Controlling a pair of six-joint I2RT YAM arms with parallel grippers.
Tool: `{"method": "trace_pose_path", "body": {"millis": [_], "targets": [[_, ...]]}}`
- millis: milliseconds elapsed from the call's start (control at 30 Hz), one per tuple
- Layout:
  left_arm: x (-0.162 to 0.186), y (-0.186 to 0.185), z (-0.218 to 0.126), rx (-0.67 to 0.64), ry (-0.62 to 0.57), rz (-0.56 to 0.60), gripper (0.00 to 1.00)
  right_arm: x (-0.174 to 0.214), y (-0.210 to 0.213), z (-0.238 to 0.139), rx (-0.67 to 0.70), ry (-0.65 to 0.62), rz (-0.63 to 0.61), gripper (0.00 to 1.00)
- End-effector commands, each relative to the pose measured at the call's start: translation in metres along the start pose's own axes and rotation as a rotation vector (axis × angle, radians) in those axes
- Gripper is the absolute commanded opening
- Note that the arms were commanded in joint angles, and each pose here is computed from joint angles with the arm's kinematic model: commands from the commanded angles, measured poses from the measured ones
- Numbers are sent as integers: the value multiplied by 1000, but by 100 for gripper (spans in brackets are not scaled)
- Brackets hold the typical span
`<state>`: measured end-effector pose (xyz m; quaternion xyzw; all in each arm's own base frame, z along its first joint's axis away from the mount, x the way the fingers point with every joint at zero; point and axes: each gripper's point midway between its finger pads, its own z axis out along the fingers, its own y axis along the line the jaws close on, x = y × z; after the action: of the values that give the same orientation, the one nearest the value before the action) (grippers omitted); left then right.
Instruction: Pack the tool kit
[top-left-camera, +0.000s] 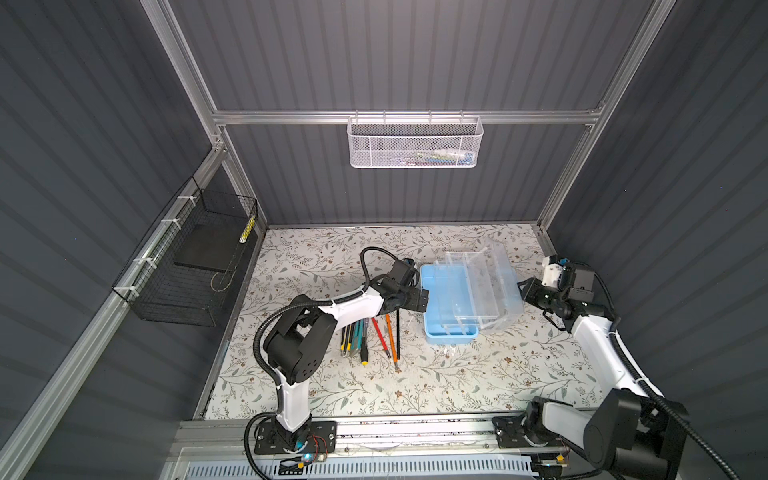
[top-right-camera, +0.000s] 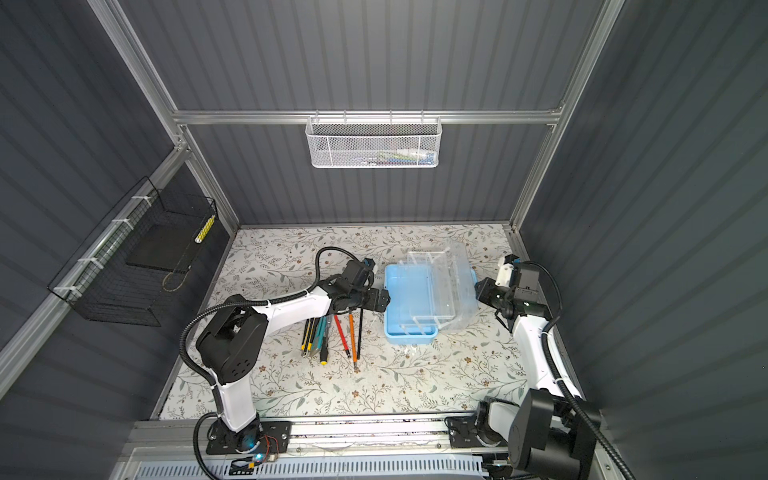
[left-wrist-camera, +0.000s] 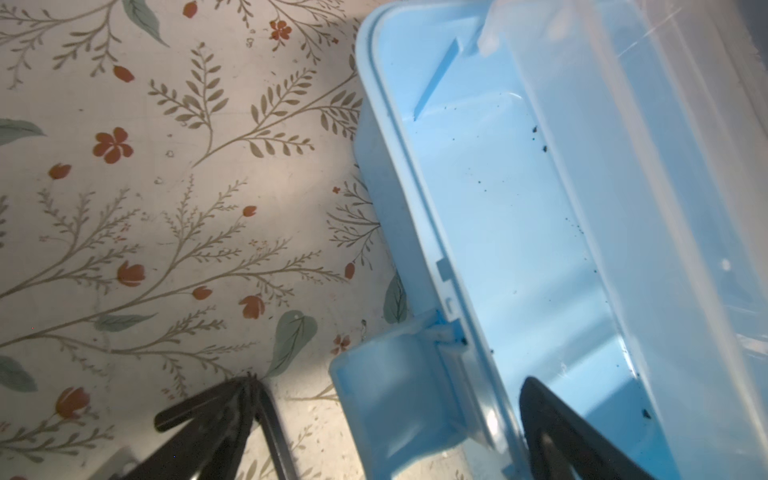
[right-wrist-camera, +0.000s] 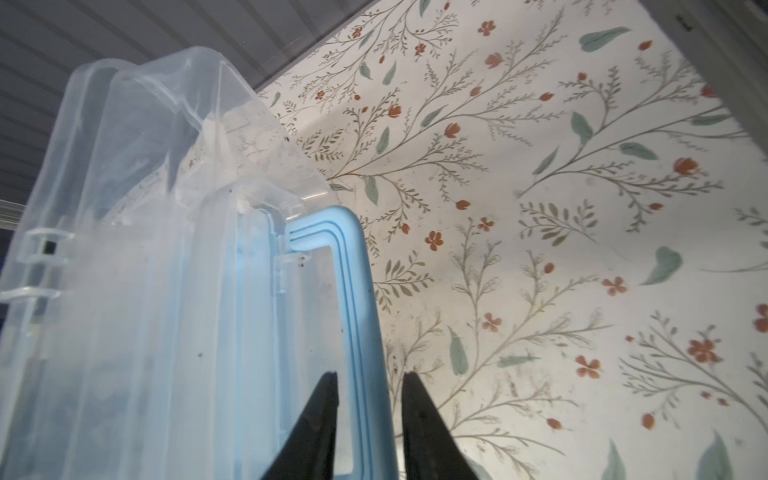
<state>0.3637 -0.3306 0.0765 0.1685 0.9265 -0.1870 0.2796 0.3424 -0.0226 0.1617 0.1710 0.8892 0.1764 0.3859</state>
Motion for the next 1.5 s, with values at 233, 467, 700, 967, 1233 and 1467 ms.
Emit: {"method": "trace_pose_path", "body": {"millis": [233,467,700,967,1233,1467], "targets": [[41,24,6,-73,133,11,100,-4,-32,-2,65,-44,85,32],[40,18,7,-43,134,5,100,-6,-36,-5,71,-42,82,33],[-3,-14,-16,87,22,3,100,4,-1,-18,103,28,-38,43],[-66,-44,-70,170,-154,60,100,26,42,-29,84,103,-188,46],[-42,-33,-78,146,-123,22,100,64,48,-7,162,270,-335,42],[9,-49,-63,208,-18,-3,100,65,34,13,299,337,-448,36]]}}
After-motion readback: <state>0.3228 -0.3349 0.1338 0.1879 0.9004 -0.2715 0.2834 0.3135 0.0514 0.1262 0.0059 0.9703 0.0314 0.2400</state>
